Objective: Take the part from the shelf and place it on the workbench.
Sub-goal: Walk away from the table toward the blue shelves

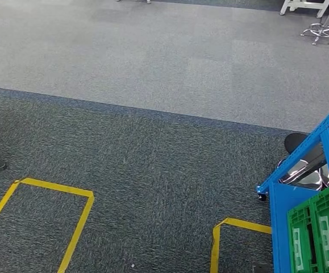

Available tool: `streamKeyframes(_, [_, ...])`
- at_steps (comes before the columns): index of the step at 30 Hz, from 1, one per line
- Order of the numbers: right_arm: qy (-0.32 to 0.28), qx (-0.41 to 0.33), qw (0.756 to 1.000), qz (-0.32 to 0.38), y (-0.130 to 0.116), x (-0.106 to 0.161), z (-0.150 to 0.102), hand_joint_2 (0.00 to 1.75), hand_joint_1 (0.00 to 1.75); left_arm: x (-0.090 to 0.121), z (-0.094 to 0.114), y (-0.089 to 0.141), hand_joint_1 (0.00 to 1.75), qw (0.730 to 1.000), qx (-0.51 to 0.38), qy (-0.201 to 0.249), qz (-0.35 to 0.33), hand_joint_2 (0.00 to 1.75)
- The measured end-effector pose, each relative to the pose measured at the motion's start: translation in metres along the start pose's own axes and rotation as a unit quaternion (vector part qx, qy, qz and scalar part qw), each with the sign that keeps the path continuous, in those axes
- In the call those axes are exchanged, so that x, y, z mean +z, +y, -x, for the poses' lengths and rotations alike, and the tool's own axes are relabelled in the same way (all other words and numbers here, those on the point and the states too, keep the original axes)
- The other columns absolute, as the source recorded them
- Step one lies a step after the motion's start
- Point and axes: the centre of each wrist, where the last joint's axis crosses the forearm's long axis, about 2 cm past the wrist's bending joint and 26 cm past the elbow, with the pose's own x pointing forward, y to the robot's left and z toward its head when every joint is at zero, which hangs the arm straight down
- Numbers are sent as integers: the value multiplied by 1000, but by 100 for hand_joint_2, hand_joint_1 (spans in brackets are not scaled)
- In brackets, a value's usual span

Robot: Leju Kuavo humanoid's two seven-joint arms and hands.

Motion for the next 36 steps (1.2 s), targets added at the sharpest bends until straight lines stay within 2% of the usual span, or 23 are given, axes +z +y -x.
streamKeyframes(10, [-2, 1, 1000, -1, 0, 1, 1, 0, 0, 0, -1, -1, 0, 1000, 20, -23, 7, 0])
streamKeyframes(36, [3, 4, 1000, 1, -1, 1, 2, 0, 0, 0, -1, -1, 0, 999, 22, -25, 6, 0])
